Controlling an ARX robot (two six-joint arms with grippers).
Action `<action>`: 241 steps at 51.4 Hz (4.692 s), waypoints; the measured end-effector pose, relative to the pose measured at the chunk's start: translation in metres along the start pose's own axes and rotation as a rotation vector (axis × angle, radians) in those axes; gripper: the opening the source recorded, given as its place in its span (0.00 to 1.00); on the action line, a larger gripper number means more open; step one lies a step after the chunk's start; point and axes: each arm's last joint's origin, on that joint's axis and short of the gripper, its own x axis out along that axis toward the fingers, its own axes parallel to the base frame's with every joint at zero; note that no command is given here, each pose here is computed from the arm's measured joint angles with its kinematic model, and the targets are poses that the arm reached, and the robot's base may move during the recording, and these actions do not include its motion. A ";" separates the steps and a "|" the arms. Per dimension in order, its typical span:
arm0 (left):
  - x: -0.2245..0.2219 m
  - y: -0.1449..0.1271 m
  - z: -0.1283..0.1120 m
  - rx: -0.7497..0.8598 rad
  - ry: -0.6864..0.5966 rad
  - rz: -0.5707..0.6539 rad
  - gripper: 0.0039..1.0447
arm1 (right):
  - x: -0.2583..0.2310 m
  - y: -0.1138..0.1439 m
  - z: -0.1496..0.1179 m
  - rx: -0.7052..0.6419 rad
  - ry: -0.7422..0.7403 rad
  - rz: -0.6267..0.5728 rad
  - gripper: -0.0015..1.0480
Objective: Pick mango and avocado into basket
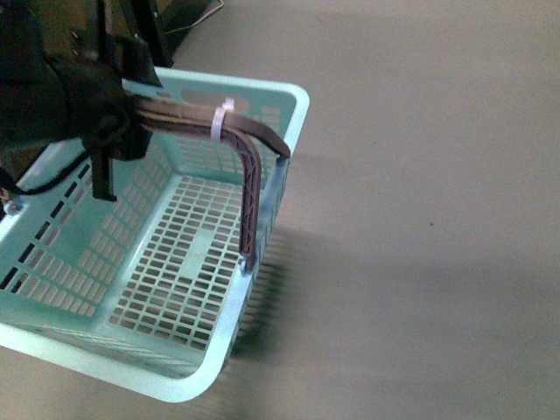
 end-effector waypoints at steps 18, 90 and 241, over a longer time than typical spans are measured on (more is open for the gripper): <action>-0.121 -0.062 0.013 -0.062 -0.072 -0.136 0.26 | 0.000 0.000 0.000 0.000 0.000 0.000 0.92; -0.226 -0.090 0.009 -0.082 -0.087 -0.225 0.26 | 0.000 0.000 0.000 0.000 0.000 0.000 0.92; -0.227 -0.091 0.008 -0.088 -0.083 -0.229 0.25 | 0.000 0.000 0.000 0.000 -0.002 -0.003 0.92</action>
